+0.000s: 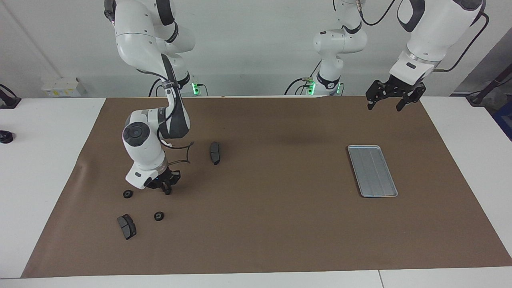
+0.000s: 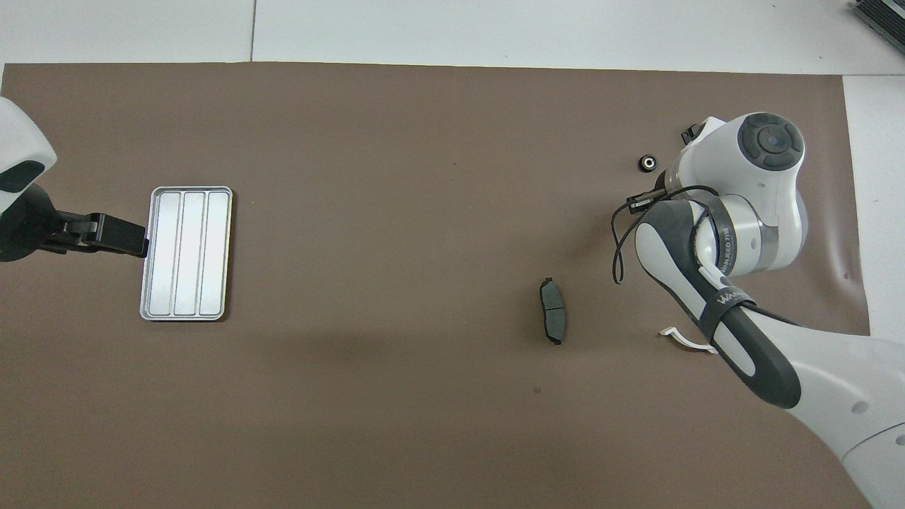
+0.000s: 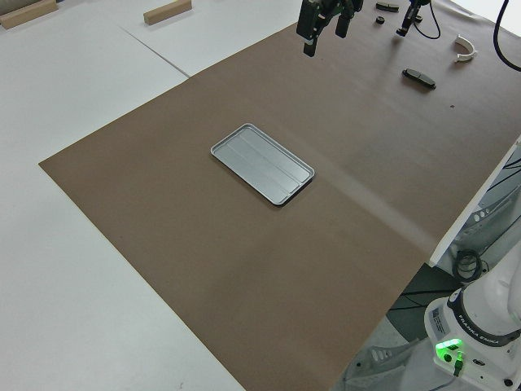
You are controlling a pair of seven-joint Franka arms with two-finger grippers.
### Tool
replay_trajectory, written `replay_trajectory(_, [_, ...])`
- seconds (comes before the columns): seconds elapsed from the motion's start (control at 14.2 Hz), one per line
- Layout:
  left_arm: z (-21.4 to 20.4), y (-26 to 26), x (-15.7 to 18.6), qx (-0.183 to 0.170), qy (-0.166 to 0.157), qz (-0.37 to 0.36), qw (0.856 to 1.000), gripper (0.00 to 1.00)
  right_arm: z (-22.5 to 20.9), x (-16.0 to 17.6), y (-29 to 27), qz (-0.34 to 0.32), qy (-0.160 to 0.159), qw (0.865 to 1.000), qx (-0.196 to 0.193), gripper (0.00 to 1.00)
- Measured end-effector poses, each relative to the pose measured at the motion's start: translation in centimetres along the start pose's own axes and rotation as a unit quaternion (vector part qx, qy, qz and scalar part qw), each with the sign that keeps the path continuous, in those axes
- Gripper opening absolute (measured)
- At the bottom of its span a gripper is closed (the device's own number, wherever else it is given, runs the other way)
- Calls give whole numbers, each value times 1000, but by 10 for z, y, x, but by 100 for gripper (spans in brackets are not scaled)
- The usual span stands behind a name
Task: Pick bearing gear from pile to tray
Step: 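Lift the gear with the right gripper and carry it toward the center, then carry the gear toward the left gripper while the left gripper reaches it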
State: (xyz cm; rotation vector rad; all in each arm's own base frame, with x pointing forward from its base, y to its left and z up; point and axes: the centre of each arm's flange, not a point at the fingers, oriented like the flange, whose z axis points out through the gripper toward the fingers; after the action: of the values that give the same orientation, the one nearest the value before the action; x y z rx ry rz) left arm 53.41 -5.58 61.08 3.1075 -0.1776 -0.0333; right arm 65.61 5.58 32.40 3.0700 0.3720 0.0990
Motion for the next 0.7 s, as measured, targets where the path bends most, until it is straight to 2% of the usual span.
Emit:
replay_trajectory(0.21, [0, 0, 0, 0, 0, 0, 1000, 100, -28, 21, -36, -9, 34, 999, 0, 19])
replay_trajectory(0.35, [0, -3, 0, 0, 2, -3, 1000, 100, -47, 33, -96, -4, 53, 999, 7, 19])
replay_trajectory(0.49, [-2, -13, 5, 1, 23, -12, 1000, 100, -63, 36, -166, -10, 72, 997, 17, 19])
replay_trajectory(0.7, [9, -18, 12, 1, 42, -15, 999, 100, -78, 35, -247, -26, 131, 990, 41, 19])
